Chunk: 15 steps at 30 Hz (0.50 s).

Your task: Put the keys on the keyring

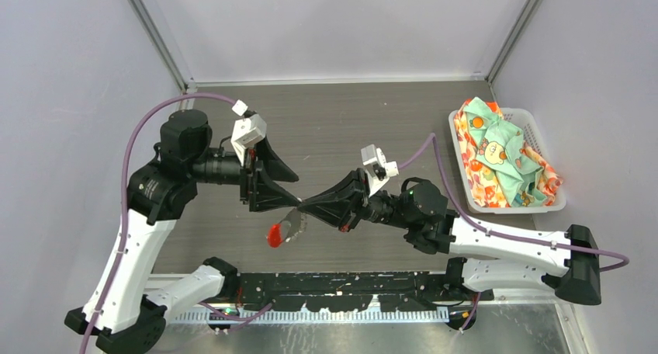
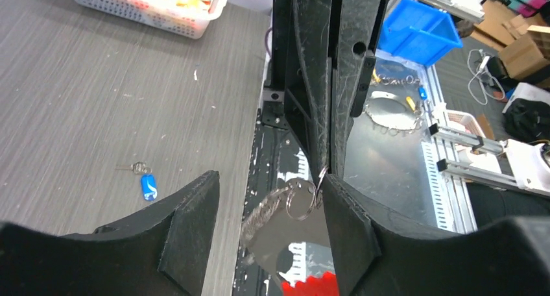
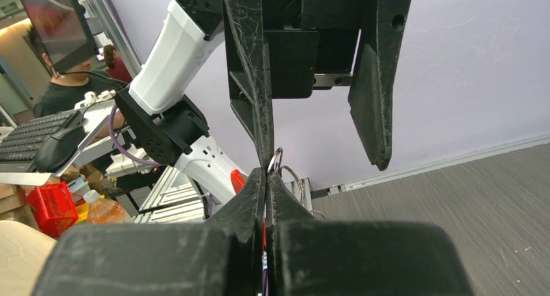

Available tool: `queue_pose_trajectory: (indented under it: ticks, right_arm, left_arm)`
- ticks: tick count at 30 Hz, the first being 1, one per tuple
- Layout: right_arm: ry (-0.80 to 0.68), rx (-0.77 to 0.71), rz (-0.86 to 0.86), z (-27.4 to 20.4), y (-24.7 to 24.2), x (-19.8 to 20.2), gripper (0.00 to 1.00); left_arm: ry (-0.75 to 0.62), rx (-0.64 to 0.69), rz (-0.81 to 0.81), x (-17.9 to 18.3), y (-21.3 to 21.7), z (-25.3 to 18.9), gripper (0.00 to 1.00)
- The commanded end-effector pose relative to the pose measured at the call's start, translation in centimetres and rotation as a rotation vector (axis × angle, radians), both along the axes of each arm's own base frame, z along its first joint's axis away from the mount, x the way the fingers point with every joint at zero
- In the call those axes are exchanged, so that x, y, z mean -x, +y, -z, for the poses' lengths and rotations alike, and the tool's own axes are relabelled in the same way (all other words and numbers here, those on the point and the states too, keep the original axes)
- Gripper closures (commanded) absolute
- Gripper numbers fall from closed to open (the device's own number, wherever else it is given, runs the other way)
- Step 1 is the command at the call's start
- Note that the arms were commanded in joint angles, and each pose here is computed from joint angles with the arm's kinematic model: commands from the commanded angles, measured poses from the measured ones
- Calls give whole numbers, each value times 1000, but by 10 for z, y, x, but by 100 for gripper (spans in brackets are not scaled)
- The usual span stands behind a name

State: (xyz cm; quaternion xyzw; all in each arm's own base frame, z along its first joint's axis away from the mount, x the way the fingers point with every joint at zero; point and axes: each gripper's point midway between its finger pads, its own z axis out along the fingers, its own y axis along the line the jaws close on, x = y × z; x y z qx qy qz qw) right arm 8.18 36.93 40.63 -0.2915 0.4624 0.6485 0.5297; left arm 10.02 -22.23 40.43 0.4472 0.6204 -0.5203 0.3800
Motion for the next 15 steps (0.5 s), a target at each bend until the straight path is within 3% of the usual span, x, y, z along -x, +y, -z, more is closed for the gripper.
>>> queue_pose_trajectory:
  ticks: [1, 11, 15]
  right_arm:
    - [-17, -94, 102, -28, -20, -15, 99]
    - [-54, -72, 97, -26, -27, -9, 99]
    - [-72, -64, 63, -27, -25, -3, 99]
  left_arm:
    - [-45, -24, 34, 24, 11, 0, 39]
    - [-98, -20, 14, 32, 19, -11, 33]
    - [-72, -17, 42, 31, 15, -3, 45]
